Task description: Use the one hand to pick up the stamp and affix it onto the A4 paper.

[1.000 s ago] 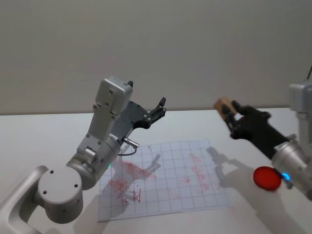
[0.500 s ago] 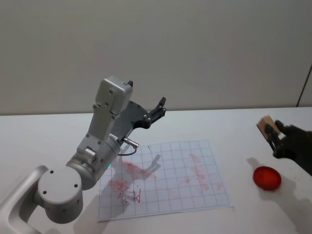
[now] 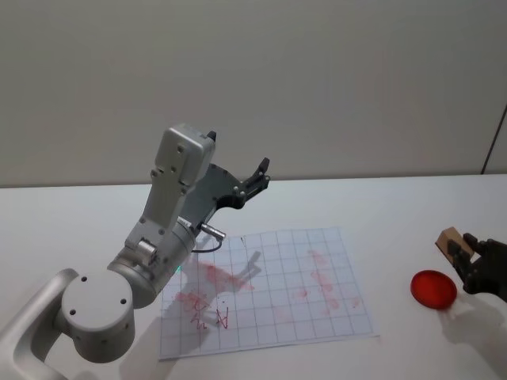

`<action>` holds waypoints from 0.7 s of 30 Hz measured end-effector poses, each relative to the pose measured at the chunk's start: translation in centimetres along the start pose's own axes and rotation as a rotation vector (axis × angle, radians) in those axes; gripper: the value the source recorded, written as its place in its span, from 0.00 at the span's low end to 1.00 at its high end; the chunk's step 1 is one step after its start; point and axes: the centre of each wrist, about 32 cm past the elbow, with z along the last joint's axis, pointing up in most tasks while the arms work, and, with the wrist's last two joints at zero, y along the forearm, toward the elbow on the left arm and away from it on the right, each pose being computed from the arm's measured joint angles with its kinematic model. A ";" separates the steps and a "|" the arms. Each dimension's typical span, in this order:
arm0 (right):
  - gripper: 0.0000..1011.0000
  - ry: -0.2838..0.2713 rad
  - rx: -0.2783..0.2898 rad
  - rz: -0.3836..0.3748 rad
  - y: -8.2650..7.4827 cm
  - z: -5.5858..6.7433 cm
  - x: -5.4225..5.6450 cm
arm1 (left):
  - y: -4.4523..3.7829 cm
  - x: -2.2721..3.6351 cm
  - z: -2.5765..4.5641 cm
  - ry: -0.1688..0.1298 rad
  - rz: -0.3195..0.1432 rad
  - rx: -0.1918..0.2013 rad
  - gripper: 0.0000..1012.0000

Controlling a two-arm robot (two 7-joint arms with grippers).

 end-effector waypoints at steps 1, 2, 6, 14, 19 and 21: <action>0.21 -0.006 -0.009 0.000 0.0 -0.1 0.0 | 0.00 0.00 0.00 0.000 0.000 0.000 0.99; 0.21 -0.010 -0.013 0.000 0.0 -0.2 0.1 | 0.00 0.00 0.00 0.000 0.000 0.000 0.99; 0.21 -0.026 -0.034 0.001 0.2 -0.4 0.1 | 0.00 0.00 0.00 0.000 0.000 0.000 0.99; 0.21 -0.053 -0.078 0.010 0.7 -1.0 0.1 | 0.00 0.00 0.00 0.000 0.000 0.000 0.99; 0.21 -0.063 -0.100 0.016 1.1 -1.3 0.1 | 0.00 0.00 0.00 0.000 0.000 0.000 0.99; 0.21 -0.066 -0.111 0.018 1.2 -1.5 0.0 | 0.00 0.00 0.00 0.000 0.000 0.000 0.99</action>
